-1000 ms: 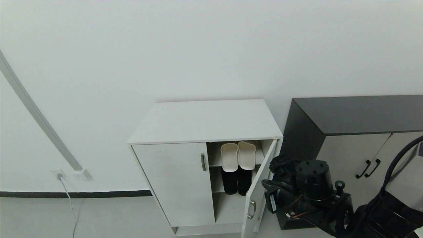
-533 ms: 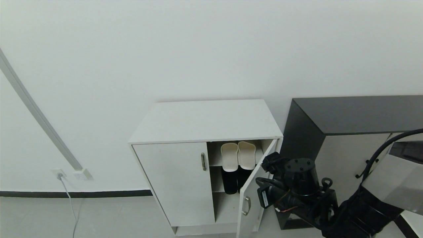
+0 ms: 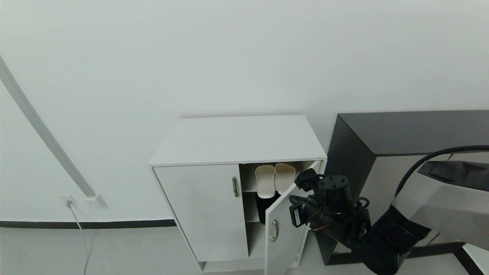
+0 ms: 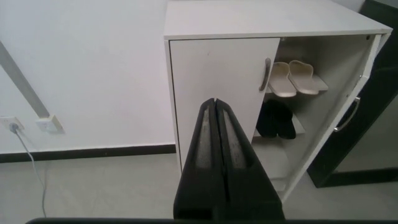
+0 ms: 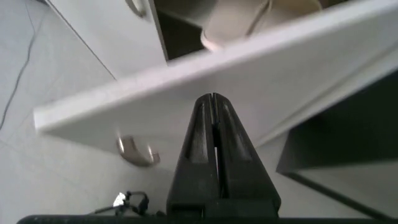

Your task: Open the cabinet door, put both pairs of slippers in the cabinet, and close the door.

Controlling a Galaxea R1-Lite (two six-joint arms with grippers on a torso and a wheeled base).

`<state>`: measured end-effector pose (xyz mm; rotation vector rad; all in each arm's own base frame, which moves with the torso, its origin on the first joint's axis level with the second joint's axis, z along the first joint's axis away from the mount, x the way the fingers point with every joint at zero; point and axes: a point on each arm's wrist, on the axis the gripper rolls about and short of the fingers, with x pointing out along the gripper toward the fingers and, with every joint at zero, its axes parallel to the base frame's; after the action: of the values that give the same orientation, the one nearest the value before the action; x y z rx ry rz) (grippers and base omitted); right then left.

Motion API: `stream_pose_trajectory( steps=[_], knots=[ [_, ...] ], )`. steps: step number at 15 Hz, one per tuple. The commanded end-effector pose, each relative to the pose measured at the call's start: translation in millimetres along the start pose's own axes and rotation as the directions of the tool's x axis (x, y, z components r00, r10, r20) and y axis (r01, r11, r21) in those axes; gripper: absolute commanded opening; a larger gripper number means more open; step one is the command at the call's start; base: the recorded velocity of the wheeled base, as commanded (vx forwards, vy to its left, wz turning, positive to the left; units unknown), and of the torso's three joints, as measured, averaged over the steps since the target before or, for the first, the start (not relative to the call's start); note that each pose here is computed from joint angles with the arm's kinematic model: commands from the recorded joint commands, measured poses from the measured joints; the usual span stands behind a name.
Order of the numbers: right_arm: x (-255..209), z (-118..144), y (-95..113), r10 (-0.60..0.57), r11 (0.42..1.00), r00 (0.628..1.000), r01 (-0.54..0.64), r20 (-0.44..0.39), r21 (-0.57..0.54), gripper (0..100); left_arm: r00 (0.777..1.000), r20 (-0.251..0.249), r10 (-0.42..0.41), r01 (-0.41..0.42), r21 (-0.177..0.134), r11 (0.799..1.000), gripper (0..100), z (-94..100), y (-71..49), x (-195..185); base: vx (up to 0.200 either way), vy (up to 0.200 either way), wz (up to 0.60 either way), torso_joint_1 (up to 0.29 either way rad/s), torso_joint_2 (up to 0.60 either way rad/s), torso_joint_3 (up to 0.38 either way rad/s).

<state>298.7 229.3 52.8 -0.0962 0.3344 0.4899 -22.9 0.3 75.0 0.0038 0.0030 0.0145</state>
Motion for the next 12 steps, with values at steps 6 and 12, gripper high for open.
stream_pose_trajectory(
  steps=[6,12],
  knots=[
    [32.9,-12.5,-9.0,-0.034,0.999,0.999,0.034,0.017,0.015,0,1.000,-0.002,0.001,-0.001,-0.001,1.000,0,0.0,0.0,0.1,0.000,0.000,0.00,0.000,0.00,0.000],
    [46.1,-15.8,-15.8,-0.053,0.998,0.996,0.051,0.072,0.031,0,1.000,-0.002,0.002,-0.002,-0.001,1.000,0,0.0,0.0,0.1,0.000,0.000,0.00,0.000,0.00,0.000]
  ],
)
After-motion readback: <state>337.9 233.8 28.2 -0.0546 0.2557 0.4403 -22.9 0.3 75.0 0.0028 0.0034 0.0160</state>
